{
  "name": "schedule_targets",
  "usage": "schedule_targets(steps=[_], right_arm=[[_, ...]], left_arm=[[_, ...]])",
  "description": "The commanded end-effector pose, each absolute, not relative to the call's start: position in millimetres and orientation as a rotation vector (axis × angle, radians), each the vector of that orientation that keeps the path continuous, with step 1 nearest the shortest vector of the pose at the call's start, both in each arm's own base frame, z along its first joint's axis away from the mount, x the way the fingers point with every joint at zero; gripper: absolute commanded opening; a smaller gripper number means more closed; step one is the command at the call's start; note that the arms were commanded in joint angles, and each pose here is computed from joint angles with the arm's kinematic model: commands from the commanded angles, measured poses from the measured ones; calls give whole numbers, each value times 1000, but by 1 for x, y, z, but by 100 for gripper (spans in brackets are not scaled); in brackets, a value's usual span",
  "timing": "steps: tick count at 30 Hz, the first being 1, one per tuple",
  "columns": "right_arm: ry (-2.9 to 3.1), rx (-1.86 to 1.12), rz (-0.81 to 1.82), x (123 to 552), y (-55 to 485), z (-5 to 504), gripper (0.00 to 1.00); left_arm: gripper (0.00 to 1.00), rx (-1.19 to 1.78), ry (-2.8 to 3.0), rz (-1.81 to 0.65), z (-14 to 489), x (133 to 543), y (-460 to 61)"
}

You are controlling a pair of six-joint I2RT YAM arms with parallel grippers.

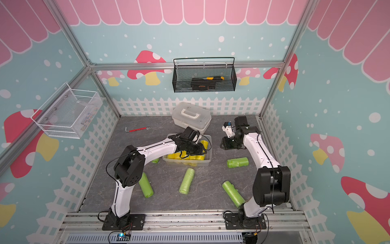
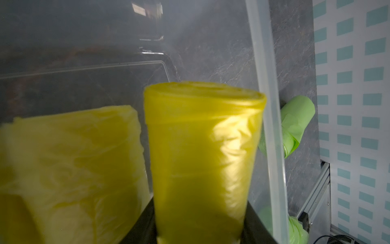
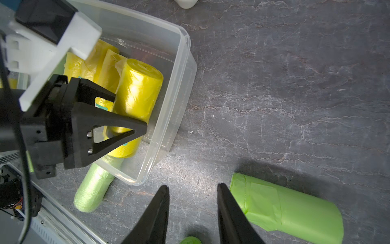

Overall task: Put the roll of trash bags into the storage box
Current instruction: Place the roll of trash bags in the storage box.

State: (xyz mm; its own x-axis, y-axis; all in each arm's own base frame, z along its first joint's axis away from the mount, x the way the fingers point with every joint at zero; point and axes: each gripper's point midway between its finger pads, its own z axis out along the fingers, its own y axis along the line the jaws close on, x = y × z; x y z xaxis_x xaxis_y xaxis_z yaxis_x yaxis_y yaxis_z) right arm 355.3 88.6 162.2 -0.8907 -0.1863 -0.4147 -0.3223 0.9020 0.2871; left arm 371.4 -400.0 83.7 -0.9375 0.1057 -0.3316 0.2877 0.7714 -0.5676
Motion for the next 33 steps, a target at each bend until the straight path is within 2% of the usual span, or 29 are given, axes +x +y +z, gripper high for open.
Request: schedule_targets(steps=[1, 15, 33], right_arm=[[2697, -379, 493, 347, 86, 161, 39], [2703, -382, 489, 346, 85, 159, 40], [2707, -381, 487, 345, 85, 158, 40]], left_arm=[[39, 276, 2645, -979, 94, 373, -419], [43, 122, 2736, -723, 62, 367, -388], [52, 121, 2743, -643, 63, 368, -380]])
